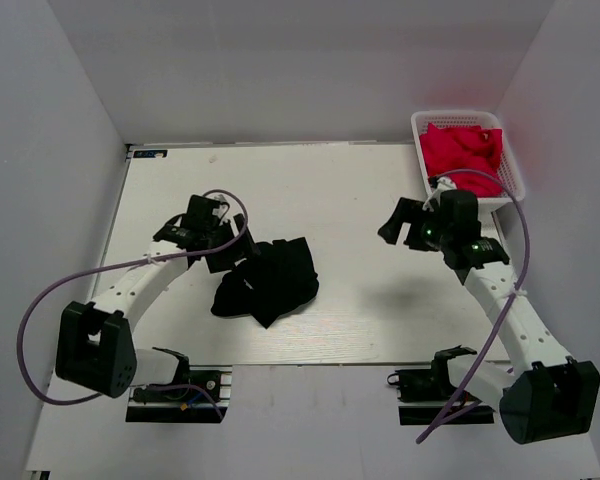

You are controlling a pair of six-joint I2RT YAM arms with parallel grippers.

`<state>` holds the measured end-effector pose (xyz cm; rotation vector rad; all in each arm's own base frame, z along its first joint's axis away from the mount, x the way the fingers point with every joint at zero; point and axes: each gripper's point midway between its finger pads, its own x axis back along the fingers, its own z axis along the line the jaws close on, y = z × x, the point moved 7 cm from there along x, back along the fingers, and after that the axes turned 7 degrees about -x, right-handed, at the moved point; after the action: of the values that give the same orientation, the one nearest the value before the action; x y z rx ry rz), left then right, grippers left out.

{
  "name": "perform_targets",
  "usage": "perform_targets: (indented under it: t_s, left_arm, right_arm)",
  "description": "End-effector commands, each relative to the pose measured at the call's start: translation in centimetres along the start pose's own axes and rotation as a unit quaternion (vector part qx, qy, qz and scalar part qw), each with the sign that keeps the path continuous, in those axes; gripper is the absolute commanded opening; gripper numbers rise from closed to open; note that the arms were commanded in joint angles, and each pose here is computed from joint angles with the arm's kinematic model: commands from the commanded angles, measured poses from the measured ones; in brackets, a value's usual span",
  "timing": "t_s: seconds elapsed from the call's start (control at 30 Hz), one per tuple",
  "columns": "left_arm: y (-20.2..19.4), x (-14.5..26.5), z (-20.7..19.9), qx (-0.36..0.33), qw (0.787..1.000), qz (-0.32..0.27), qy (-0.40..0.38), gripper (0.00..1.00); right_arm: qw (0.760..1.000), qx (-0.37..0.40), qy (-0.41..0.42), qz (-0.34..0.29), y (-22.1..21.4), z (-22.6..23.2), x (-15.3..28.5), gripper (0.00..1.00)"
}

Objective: Fold and stack the t-shirts
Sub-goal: Flatten out the tshirt

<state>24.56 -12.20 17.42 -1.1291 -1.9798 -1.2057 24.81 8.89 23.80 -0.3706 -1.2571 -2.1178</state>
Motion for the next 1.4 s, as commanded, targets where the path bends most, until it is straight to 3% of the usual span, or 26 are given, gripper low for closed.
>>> perform_targets:
  t_s: [0.0, 0.17, 0.2, 0.23, 0.33, 0.37, 0.53, 0.73, 0.87, 0.9, 0.97, 1.1, 1.23, 1.37]
  left_arm:
    - [0.5, -0.6, -1.1, -0.018, 1.0, -0.02, 0.001, 0.87]
    - [-0.2, -1.9, -0.7, -0.023, 0.999, -0.01, 0.044, 0.73]
    - [-0.5, -2.3, -0.8, -0.027, 0.999, -0.003, 0.045, 0.67]
    - [-0.6, -2.4, -0.7, -0.027, 0.999, -0.004, 0.045, 0.55]
    - [-0.7, -2.4, -1.8, -0.037, 0.999, -0.009, 0.011, 0.35]
    - [-0.9, -2.5, -1.9, -0.043, 0.999, -0.006, -0.002, 0.33]
    - [-1.3, -2.7, -3.5, -0.064, 0.997, -0.002, -0.044, 0.34]
    - [-1.8, -4.7, -3.2, -0.069, 0.997, 0.026, -0.009, 0.38]
    - [-1.7, -5.3, -3.6, -0.077, 0.996, 0.034, 0.014, 0.2]
    - [-2.0, -5.6, -3.6, -0.08, 0.996, 0.038, 0.02, 0.0]
    - [-1.5, -5.5, -4.1, -0.082, 0.996, 0.028, 0.013, 0.0]
    - [-0.2, -3.2, -5.5, -0.096, 0.995, -0.025, -0.02, 0.0]
    - [1.8, 1.9, -7.3, -0.107, 0.984, -0.125, -0.069, 0.0]
    - [2.6, 4.8, -8.0, -0.108, 0.976, -0.169, -0.088, 0.0]
  right_arm:
    - [0.996, 0.011, 0.027, 0.08, -3.3, -0.1, -1.1, 0.9]
    - [0.992, 0.018, 0.018, 0.125, -5.7, -0.4, -1.9, 0.9]
    - [0.991, 0.021, 0.019, 0.128, -5.8, -0.3, -1.9, 0.9]
    - [0.99, 0.031, 0.023, 0.136, -6.3, -0.1, -2.0, 0.9]
    - [0.986, 0.044, 0.03, 0.159, -7.6, 0.5, -2.4, 0.9]
    - [0.984, 0.047, 0.031, 0.171, -8.1, 0.5, -2.6, 0.9]
    - [0.976, 0.065, 0.042, 0.203, -9.9, 1.6, -3.6, 0.9]
    - [0.974, 0.077, 0.06, 0.202, -10.5, 2.9, -3.7, 0.9]
    - [0.966, 0.086, 0.077, 0.23, -12.0, 3.8, -3.8, 0.9]
    - [0.965, 0.087, 0.084, 0.233, -12.1, 4.1, -3.9, 0.9]
    - [0.962, 0.093, 0.098, 0.237, -12.8, 4.6, -4.1, 0.9]
    - [0.953, 0.13, 0.129, 0.241, -14.0, 5.5, -4.0, 0.9]
    - [0.954, 0.167, 0.127, 0.215, -14.3, 5.9, -4.8, 0.9]
    - [0.956, 0.204, 0.116, 0.176, -14.6, 5.5, -5.9, 0.9]
